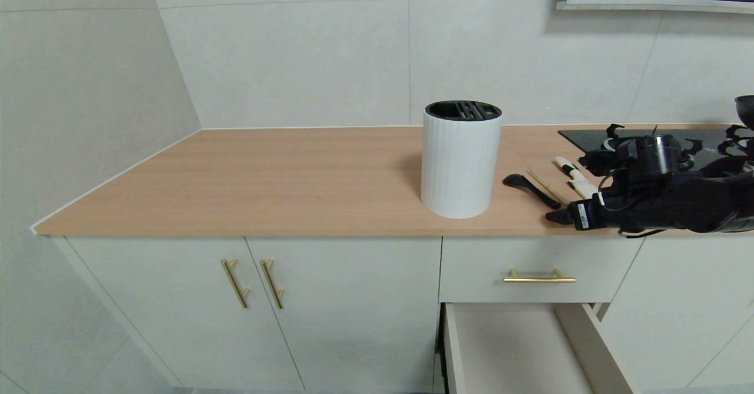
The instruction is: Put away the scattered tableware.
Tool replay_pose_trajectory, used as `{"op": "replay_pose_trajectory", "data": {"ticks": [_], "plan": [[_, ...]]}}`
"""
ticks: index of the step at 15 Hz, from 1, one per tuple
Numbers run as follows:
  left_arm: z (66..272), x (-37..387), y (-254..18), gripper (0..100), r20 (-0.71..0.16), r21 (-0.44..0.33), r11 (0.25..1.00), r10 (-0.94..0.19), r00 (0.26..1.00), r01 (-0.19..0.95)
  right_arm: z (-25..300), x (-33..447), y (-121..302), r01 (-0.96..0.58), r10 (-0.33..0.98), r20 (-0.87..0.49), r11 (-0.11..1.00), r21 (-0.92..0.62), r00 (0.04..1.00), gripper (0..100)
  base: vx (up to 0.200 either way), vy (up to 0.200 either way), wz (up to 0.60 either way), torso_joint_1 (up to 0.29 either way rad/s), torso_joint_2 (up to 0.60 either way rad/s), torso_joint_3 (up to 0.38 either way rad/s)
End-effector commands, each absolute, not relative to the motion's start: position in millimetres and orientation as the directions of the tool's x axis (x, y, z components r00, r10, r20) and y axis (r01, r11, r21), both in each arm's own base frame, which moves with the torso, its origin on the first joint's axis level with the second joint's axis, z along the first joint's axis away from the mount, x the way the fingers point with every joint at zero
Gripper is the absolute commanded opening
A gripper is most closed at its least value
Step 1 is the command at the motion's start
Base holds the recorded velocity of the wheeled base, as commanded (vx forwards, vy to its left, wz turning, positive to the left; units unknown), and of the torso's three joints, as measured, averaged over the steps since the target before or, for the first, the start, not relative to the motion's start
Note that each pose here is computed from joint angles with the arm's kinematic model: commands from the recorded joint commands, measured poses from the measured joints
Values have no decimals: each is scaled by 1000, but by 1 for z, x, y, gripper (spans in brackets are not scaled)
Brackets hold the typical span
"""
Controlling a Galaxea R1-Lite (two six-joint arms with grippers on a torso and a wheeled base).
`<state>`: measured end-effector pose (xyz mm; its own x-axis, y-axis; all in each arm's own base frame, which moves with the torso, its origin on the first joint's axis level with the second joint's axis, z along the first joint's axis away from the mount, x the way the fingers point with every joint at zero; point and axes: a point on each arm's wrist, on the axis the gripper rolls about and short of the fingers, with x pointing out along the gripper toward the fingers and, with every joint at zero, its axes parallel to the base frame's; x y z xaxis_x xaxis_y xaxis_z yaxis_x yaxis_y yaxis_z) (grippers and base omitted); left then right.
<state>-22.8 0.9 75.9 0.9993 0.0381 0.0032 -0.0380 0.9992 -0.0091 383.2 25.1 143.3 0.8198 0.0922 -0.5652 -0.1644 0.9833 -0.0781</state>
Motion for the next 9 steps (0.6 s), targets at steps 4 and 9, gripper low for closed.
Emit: {"op": "replay_pose_trajectory", "data": {"ticks": [4,9], "plan": [[76,-23,1,100,2,-9,999,38,999,-38,139,387,25,-163,90,-573,983,-78,815,100,0,0,0,0,0,0],[76,-23,1,100,2,-9,999,38,999,-38,138,388,25,-162,88,-574,984,-78,814,0,0,0,0,0,0,0]]}}
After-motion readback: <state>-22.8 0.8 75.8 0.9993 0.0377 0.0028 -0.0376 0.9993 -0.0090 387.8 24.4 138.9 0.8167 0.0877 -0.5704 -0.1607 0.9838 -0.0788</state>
